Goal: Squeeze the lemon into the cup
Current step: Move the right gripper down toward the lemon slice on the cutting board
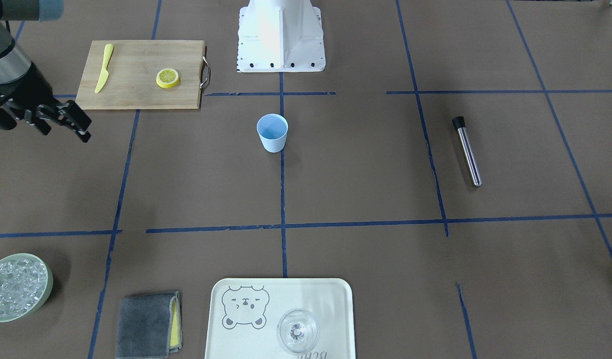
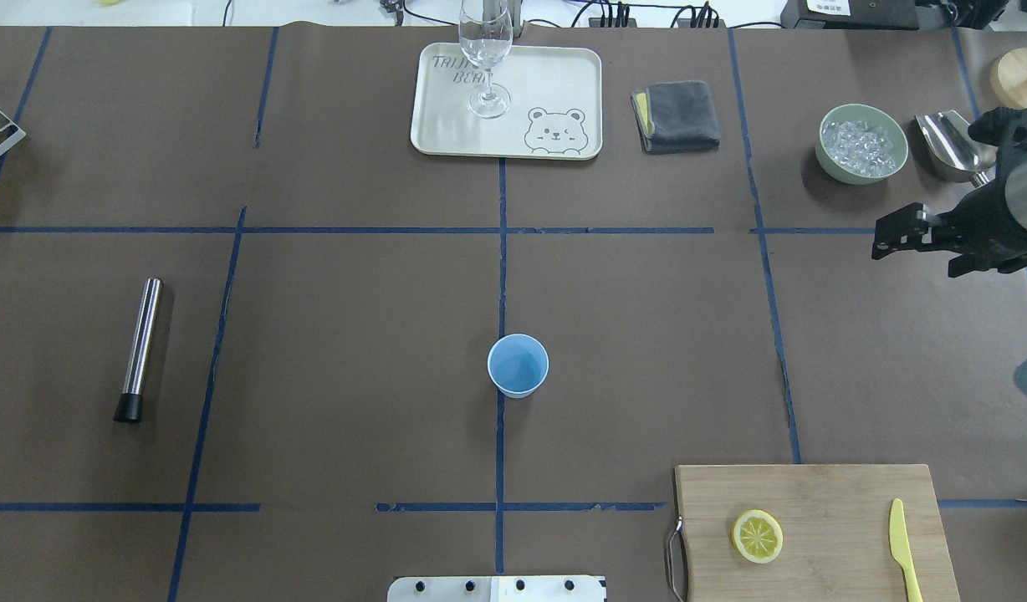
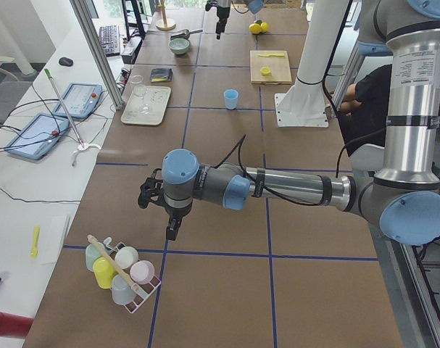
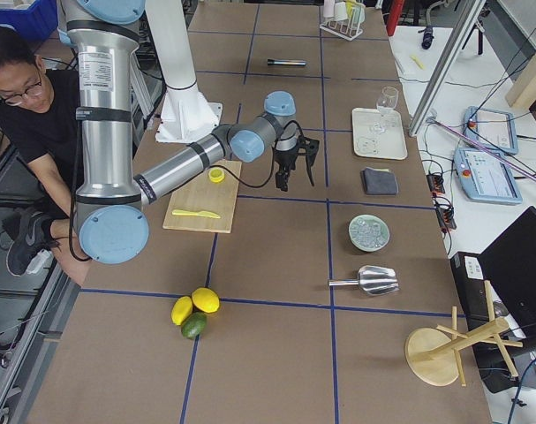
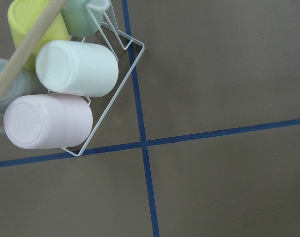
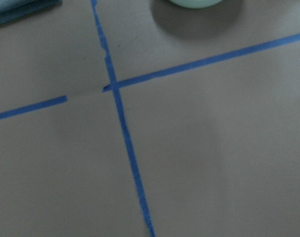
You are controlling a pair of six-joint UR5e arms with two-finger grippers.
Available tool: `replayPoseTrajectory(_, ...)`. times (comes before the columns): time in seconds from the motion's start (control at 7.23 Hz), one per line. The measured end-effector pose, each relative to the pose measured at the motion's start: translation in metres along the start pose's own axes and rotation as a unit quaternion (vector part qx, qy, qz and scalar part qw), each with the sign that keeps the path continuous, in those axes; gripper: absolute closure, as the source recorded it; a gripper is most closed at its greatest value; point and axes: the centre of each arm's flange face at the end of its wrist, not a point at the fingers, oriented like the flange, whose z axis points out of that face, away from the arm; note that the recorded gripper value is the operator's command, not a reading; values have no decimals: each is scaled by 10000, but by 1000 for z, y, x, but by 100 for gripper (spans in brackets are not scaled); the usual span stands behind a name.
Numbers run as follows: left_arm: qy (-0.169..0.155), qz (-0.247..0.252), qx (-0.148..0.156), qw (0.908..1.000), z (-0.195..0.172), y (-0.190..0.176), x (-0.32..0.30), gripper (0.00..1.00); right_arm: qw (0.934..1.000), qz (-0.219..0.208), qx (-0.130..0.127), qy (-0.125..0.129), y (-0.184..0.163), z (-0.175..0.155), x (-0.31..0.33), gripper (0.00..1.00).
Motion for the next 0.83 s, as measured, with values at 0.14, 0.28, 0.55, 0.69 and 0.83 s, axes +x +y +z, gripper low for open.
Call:
replayPoseTrajectory(0.14, 0, -1, 4, 10000, 0, 0, 0, 0, 10000, 41, 56, -10, 47, 8, -27, 0)
replayPoseTrajectory(0.28, -2, 7, 16, 10000, -2, 0, 1, 0, 9999, 44, 139, -1, 95, 18, -47, 0)
replayPoseTrajectory(0.55, -9, 29, 50, 10000, -5, 0, 2, 0, 10000, -80, 46, -18, 164, 30, -59, 0)
replayPoseTrajectory(0.69, -10, 32, 59, 10000, -6, 0, 3, 0, 9999, -88, -19, -90, 191, 36, -59, 0)
replayPoseTrajectory(0.83, -12, 35, 68, 10000, -7, 0, 3, 0, 9998, -166, 3, -113, 217, 44, -53, 0)
